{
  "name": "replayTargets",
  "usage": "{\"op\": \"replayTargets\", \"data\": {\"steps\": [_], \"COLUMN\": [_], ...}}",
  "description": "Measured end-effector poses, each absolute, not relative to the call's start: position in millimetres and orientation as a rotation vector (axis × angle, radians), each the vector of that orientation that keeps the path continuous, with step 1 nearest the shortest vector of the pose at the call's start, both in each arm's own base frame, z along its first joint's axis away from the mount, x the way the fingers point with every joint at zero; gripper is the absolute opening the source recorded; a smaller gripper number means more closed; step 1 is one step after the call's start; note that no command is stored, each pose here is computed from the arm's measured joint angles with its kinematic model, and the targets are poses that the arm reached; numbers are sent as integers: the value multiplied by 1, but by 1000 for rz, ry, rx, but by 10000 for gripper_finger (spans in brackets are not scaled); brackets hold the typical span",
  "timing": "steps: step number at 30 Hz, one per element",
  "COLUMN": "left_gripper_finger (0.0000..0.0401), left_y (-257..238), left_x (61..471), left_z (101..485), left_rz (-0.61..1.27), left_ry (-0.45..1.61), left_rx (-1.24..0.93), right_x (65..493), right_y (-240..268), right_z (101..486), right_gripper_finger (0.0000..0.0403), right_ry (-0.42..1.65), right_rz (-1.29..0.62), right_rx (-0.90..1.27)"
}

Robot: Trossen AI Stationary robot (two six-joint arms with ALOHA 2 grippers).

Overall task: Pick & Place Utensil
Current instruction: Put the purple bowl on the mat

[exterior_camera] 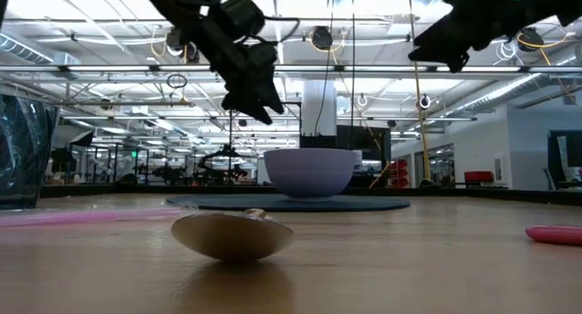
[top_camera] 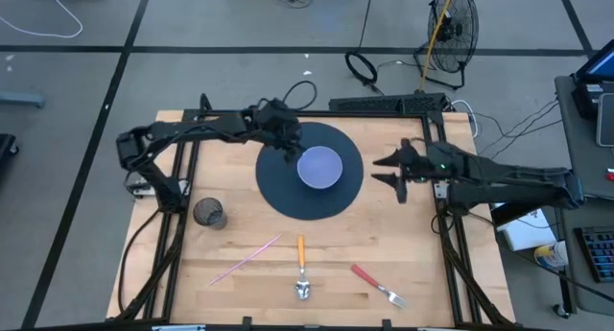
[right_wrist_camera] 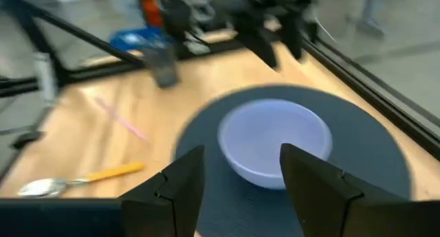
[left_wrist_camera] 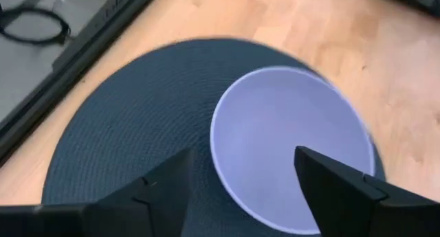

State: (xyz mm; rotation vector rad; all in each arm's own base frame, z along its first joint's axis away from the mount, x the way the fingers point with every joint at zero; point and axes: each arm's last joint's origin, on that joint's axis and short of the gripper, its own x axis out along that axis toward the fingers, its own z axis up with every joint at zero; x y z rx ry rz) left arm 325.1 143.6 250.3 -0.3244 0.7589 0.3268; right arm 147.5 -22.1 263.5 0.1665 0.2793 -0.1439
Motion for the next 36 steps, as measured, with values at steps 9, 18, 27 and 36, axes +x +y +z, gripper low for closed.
{"op": "replayTargets", "data": {"steps": [9,18,27,36], "left_gripper_finger": [245,224,223,223], "left_y": [158,160,158,153], "left_x": [355,361,362,364], "left_z": [229,215,210,207], "left_rz": [360,353,335,323], "left_ry": [957,1006,1026,1038], "left_rx": [-367,-387,-405,-418], "right_x": [144,143,143,143], "right_y": [9,17,17,17], "right_z": [251,251,252,251], "right_gripper_finger": [181,176,171,171], "right_ry": [192,192,190,192], "right_rz": [81,99,98,98], "right_rx": [-1,-38,-31,-28]}}
